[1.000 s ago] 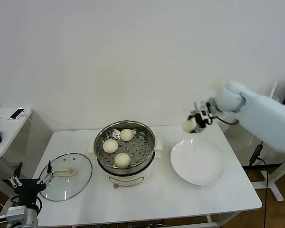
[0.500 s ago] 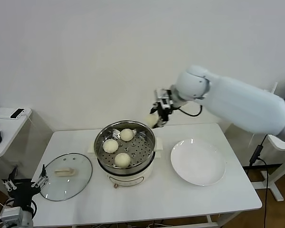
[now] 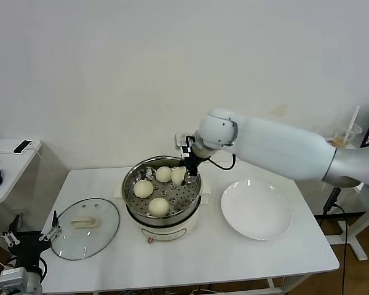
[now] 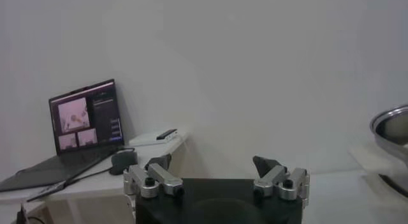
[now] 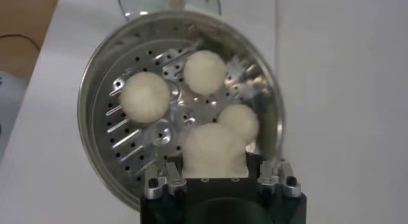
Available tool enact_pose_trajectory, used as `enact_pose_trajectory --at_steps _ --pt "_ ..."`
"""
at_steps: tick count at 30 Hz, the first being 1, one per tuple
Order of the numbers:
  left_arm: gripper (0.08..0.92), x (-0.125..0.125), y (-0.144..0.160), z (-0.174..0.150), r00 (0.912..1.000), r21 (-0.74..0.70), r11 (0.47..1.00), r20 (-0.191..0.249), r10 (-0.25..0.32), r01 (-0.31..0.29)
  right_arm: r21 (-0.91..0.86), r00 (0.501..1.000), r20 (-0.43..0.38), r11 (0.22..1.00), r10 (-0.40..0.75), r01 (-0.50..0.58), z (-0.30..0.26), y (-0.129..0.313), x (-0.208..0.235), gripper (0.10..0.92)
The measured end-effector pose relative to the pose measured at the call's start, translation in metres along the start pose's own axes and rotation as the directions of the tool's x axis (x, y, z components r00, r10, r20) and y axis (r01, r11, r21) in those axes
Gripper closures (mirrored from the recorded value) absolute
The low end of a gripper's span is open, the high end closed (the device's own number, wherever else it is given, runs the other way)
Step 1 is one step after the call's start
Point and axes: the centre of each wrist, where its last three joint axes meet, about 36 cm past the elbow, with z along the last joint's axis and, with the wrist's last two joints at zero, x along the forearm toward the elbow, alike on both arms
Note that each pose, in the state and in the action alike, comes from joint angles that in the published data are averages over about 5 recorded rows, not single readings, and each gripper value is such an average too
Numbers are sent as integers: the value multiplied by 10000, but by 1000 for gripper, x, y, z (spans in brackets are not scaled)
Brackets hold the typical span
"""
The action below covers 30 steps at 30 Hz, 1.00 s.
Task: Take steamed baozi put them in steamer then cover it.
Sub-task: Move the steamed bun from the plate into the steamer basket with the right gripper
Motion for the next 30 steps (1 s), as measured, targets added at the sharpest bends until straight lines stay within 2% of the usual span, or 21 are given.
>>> enact_pose_trajectory --at_steps 15,30 --pt "177 -3 -2 -2 9999 33 10000 110 24 -25 -164 9986 -507 9998 -149 141 10 0 -49 403" --pt "177 -4 -6 -3 9998 1 10000 189 88 -88 -262 9991 -414 9996 -118 107 7 -4 -61 403"
